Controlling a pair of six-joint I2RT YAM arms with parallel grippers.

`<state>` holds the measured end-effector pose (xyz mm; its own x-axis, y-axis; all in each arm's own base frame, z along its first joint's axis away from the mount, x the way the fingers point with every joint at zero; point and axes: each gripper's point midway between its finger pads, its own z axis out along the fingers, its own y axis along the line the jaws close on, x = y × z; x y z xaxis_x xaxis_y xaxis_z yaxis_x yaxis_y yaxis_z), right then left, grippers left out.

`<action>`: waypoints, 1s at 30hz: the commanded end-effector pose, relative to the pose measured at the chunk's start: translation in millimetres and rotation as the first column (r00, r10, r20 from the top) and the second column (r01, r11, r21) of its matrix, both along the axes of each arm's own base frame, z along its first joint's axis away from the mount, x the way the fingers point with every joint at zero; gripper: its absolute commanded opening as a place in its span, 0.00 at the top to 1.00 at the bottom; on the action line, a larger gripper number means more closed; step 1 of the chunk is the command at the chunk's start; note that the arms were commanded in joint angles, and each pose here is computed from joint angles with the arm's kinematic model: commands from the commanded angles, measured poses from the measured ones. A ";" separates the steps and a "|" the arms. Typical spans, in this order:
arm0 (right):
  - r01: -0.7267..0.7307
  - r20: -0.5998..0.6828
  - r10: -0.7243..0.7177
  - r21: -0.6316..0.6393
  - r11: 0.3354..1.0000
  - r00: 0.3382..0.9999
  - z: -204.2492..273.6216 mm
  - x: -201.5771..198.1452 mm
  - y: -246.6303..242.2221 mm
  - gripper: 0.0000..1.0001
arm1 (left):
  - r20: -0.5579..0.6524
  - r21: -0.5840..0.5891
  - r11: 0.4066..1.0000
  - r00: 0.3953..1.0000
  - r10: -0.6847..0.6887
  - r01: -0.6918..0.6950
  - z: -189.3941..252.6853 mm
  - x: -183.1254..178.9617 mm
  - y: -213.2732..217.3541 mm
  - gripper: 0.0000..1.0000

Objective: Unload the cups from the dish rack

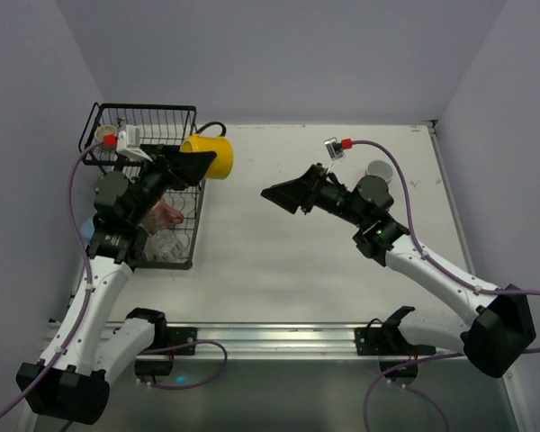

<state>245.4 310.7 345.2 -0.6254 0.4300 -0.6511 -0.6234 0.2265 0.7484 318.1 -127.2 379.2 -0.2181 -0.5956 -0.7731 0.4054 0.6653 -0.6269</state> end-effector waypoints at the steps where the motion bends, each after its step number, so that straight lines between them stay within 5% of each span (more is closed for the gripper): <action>1: -0.095 0.121 0.079 0.130 0.987 0.989 39.2 -17.2 13.7 0.19 | 0.171 -0.175 0.961 0.968 -0.184 0.214 40.3 -35.7 -34.2 0.92; 7: -0.124 0.153 0.104 0.134 0.983 0.983 42.4 -20.0 27.7 0.23 | 0.180 -0.242 0.918 0.945 -0.275 0.313 29.3 -54.7 -58.5 0.94; 17: -0.169 0.136 0.149 0.149 0.974 0.979 42.3 -19.8 47.3 0.50 | 0.219 -0.323 0.865 0.920 -0.326 0.383 22.1 -72.5 -80.2 0.94; 22: -0.195 0.162 0.168 0.171 0.966 0.972 50.3 -20.4 51.5 0.53 | 0.229 -0.347 0.848 0.913 -0.339 0.401 23.3 -79.4 -87.9 0.91; 25: -0.216 0.165 0.187 0.174 0.961 0.968 48.8 -23.0 52.8 0.83 | 0.215 -0.339 0.849 0.912 -0.349 0.405 20.5 -80.8 -91.8 0.66; 26: -0.213 0.166 0.184 0.175 0.961 0.969 49.8 -24.1 51.2 1.00 | 0.216 -0.334 0.853 0.913 -0.346 0.402 22.2 -81.9 -90.8 0.38; 29: -0.180 0.166 0.158 0.128 0.975 0.973 39.3 -24.4 45.7 1.00 | 0.183 -0.260 0.906 0.938 -0.294 0.334 23.0 -75.8 -84.9 0.01; 30: -0.166 0.134 0.153 0.087 0.982 0.979 26.0 -23.4 45.3 1.00 | 0.171 -0.238 0.920 0.946 -0.276 0.312 23.6 -74.1 -82.5 0.00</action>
<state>210.4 362.3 380.1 -0.6525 0.3794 -0.6560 -0.7241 -0.0570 0.6873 245.3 -224.4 364.2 -0.4881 -0.6934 -0.5300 0.5586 0.2184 -0.8002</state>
